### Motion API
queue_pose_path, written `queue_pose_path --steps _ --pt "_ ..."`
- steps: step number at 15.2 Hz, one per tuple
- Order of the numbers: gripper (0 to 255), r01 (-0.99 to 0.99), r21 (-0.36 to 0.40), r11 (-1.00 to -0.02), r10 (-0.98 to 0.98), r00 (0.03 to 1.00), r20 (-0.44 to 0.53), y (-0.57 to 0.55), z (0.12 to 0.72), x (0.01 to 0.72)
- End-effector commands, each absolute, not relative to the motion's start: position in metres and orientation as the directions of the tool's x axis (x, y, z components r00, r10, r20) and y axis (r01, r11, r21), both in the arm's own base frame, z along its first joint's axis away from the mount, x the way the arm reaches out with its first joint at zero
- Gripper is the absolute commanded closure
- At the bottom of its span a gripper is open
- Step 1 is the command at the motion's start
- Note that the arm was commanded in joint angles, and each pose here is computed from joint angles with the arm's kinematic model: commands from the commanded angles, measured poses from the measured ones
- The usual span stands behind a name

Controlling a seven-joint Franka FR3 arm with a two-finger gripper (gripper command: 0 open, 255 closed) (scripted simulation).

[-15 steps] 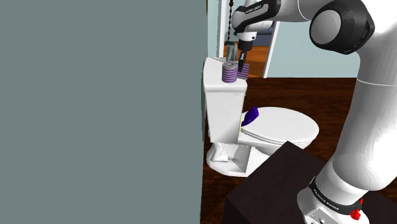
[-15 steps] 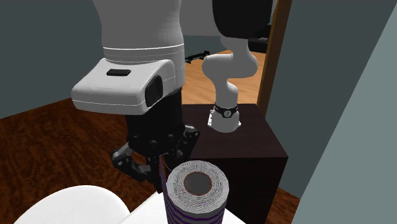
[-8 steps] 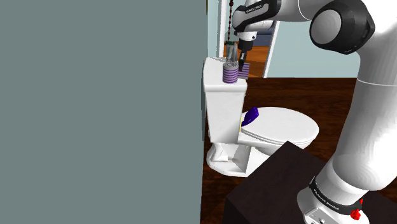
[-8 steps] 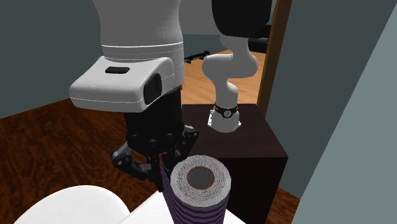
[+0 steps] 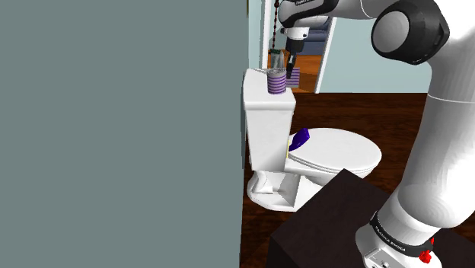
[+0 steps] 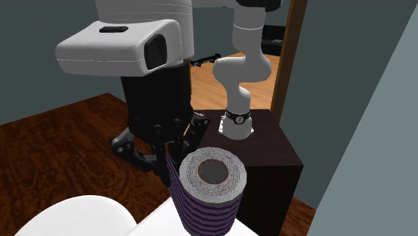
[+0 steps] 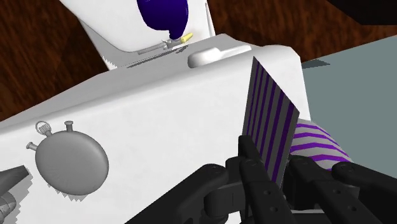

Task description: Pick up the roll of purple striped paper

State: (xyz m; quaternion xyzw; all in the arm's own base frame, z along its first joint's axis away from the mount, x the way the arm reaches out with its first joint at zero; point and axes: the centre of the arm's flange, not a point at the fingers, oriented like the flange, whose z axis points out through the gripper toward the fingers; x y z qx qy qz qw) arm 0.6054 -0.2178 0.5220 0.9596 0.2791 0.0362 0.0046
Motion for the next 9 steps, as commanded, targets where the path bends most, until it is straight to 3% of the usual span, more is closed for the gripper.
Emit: queue_pose_path --steps 1,9 --pt "255 0.535 0.029 -0.844 0.536 0.842 0.067 -0.218 0.533 0.606" --pt "255 0.535 0.029 -0.844 0.536 0.842 0.067 -0.218 0.565 0.606"
